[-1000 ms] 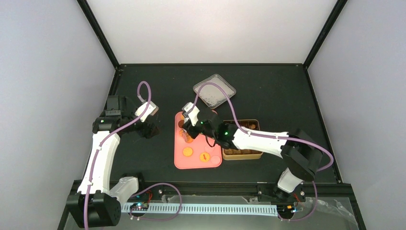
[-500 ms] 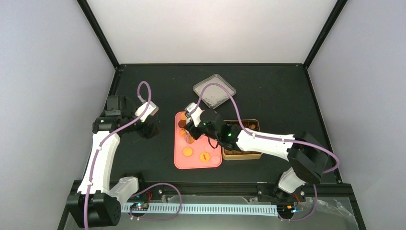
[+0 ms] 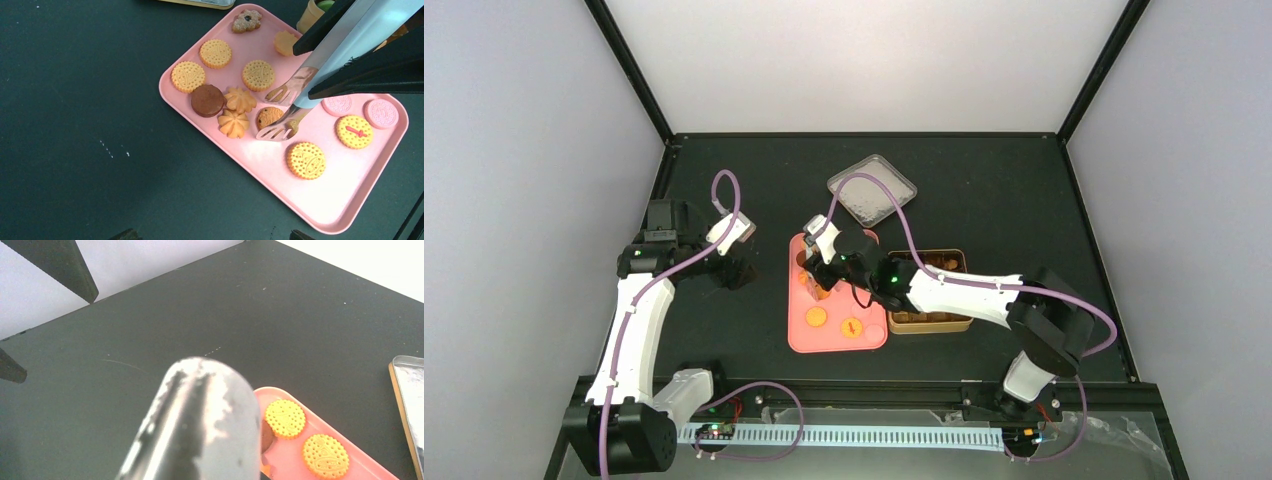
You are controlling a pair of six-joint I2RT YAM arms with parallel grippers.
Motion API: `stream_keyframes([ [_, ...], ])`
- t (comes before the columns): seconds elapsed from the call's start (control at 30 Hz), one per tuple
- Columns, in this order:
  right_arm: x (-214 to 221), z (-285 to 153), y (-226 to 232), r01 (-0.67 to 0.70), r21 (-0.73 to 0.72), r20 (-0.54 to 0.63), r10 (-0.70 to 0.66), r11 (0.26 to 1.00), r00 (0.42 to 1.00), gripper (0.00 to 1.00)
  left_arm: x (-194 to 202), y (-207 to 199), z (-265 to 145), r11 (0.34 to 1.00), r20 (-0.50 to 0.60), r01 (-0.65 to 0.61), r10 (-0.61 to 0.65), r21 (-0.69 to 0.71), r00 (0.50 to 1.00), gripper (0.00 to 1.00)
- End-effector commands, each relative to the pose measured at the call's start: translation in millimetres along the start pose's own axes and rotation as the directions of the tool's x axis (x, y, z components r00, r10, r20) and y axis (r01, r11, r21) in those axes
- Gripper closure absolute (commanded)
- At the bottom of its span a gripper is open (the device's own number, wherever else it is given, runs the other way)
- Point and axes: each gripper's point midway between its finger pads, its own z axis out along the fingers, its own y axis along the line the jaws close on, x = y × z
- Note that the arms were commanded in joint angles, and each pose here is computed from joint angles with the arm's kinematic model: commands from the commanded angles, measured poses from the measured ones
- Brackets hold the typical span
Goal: Pack the cookies
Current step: Pick up the fake cookies from the plate.
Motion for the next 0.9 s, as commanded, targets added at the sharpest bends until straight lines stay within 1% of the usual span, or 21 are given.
stream_keyframes([
  [0.0, 2.6, 2.6, 1.0, 0.01, 0.005, 0.01, -0.01, 1.0, 1.0, 0.64, -5.9, -0.9, -5.1, 1.0, 0.011, -0.001, 0.001, 0.014, 1.0, 0.2],
  [0.13, 1.2, -0.8, 0.3, 0.001, 0.007, 0.014, -0.001, 1.0, 1.0, 0.72, -7.3, -1.1, -5.0, 1.0, 0.012, 0.002, -0.003, 0.019, 1.0, 0.21],
  [0.27, -12.0, -9.3, -2.5, 0.003, 0.026, 0.042, -0.004, 1.0, 0.999, 0.78, -7.0, -1.7, -4.8, 1.0, 0.012, 0.005, -0.005, 0.022, 1.0, 0.21],
  [0.43, -40.2, -34.8, -7.1, 0.002, 0.05, 0.105, -0.008, 0.999, 0.994, 0.78, -7.4, -2.2, -6.0, 1.0, 0.014, 0.001, -0.001, 0.02, 1.0, 0.21],
  [0.53, -53.7, -62.6, -14.4, -0.009, 0.082, 0.144, -0.003, 0.997, 0.99, 0.78, -8.7, -2.3, -6.4, 1.0, 0.018, 0.0, 0.0, 0.021, 1.0, 0.21],
  [0.7, -43.3, -110.6, -34.9, -0.048, 0.163, 0.153, 0.023, 0.985, 0.988, 0.78, -10.5, -5.0, -5.6, 0.999, 0.03, 0.001, -0.002, 0.04, 1.0, 0.21],
  [0.87, -13.5, -156.6, -57.5, -0.09, 0.254, 0.134, 0.057, 0.963, 0.989, 0.78, -12.9, -7.2, -4.7, 0.998, 0.046, -0.004, 0.002, 0.058, 0.999, 0.21],
])
